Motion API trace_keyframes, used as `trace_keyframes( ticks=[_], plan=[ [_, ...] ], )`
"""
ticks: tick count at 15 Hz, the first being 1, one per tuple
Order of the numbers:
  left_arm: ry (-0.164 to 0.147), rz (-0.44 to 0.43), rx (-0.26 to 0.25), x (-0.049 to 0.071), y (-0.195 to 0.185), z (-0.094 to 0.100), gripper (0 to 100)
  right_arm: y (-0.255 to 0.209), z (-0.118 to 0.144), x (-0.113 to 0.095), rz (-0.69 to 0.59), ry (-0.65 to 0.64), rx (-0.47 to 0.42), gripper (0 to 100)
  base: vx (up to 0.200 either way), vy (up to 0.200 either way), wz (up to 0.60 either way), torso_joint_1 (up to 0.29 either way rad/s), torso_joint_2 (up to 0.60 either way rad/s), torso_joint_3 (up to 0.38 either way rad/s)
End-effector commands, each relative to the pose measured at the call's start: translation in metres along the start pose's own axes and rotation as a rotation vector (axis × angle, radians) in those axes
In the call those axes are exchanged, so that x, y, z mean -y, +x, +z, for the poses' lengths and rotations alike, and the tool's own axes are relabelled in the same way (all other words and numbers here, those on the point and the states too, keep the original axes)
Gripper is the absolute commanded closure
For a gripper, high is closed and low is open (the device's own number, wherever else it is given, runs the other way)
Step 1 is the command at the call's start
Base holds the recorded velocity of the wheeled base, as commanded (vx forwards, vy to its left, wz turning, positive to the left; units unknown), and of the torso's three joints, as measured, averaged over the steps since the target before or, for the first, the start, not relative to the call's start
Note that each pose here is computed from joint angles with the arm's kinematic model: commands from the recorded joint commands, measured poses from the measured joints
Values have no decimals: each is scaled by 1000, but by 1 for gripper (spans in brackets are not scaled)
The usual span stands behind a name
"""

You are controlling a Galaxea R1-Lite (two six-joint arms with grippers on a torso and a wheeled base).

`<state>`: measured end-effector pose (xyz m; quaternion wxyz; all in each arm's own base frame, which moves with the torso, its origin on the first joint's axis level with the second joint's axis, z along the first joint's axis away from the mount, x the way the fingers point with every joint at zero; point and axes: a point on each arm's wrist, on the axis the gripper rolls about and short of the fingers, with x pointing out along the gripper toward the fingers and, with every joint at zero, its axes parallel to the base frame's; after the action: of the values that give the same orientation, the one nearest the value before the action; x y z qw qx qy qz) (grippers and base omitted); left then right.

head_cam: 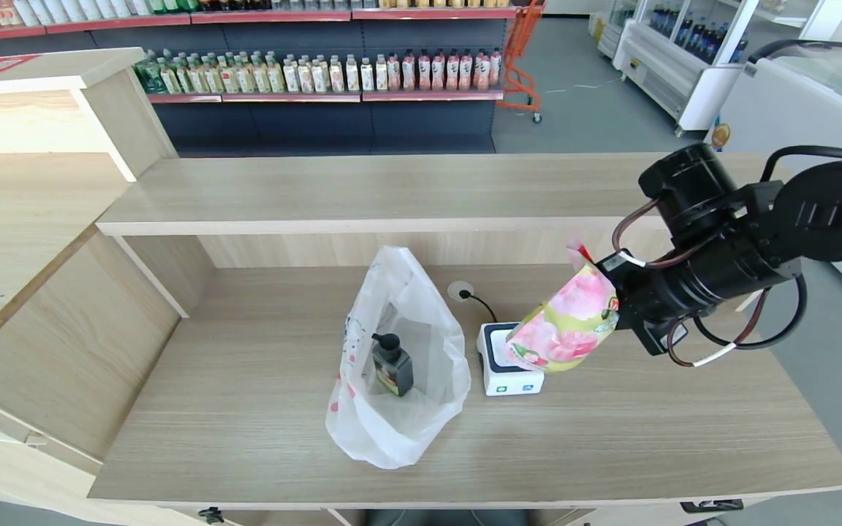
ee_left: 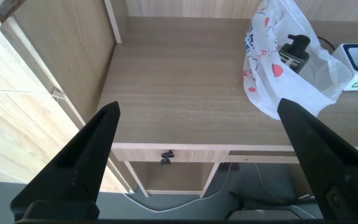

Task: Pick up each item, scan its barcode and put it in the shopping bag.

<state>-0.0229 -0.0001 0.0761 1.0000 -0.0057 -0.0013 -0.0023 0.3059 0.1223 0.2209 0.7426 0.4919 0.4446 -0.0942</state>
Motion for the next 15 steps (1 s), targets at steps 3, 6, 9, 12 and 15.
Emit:
trace_keyframes(
  ticks=[3, 6, 9, 12, 15],
  plan=[
    [-1, 0, 1, 0, 0, 0, 0, 44, 5, -10, -55, 13, -1, 100, 0, 0, 0, 0, 0, 0],
    [-1, 0, 1, 0, 0, 0, 0, 71, 6, -8, -111, 14, 26, 100, 0, 0, 0, 0, 0, 0],
    [-1, 0, 1, 0, 0, 0, 0, 85, 9, -8, -130, 27, 36, 100, 0, 0, 0, 0, 0, 0],
    [-1, 0, 1, 0, 0, 0, 0, 103, 9, -7, -147, 45, 25, 100, 0, 0, 0, 0, 0, 0],
    [-1, 0, 1, 0, 0, 0, 0, 121, 9, -13, -124, 40, 13, 100, 0, 0, 0, 0, 0, 0]
  ],
)
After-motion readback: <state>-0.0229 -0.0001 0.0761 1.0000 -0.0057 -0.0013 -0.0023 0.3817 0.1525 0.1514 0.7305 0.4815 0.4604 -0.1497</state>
